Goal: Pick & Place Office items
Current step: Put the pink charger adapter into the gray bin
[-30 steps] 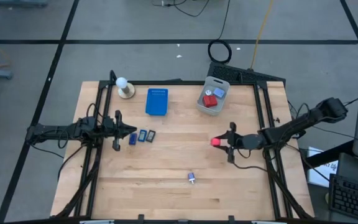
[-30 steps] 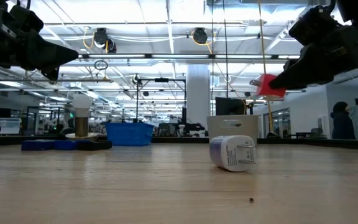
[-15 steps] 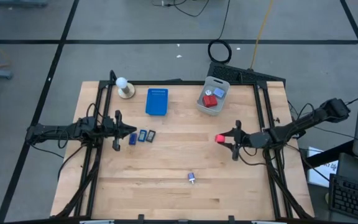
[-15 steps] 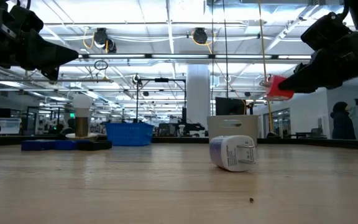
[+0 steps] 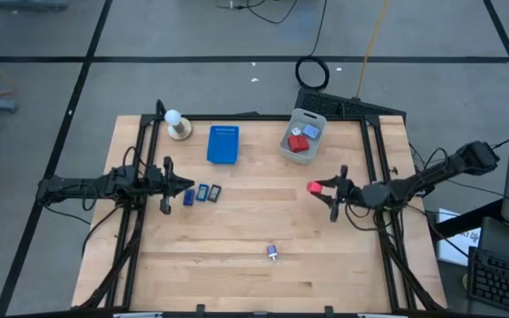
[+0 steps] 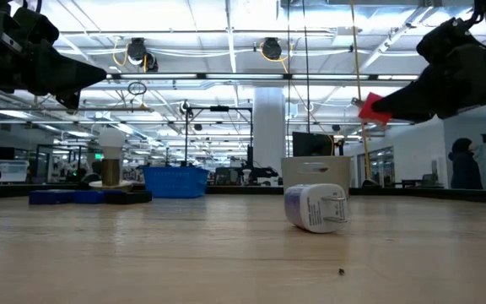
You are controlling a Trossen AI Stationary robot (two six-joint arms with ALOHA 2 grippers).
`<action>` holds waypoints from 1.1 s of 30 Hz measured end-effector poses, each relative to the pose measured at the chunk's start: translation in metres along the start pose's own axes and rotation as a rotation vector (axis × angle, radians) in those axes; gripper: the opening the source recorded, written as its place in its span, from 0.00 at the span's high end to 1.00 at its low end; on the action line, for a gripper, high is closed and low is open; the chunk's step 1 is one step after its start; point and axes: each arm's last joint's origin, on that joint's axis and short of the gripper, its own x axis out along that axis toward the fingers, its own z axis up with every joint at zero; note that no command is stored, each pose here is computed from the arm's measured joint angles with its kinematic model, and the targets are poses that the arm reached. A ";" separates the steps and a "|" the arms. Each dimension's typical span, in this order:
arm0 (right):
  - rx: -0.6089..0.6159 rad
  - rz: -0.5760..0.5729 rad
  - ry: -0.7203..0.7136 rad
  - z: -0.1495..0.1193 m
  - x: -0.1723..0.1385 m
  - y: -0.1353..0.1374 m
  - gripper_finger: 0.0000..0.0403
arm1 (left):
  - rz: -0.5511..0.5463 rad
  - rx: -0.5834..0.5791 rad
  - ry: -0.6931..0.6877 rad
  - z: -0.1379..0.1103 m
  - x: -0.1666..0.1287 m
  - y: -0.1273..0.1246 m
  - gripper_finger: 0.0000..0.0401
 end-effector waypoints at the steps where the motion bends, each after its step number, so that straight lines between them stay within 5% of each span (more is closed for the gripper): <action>1: 0.003 -0.009 -0.005 0.001 0.001 -0.001 0.63 | 0.000 0.000 0.000 0.000 0.000 0.000 0.95; 24: -0.024 -0.476 -0.105 0.017 0.016 -0.069 0.62 | 0.000 0.000 0.000 0.000 0.000 0.000 0.95; 33: 0.110 -0.581 -0.239 0.024 0.021 -0.091 0.63 | 0.000 0.000 0.000 0.000 0.000 0.000 0.95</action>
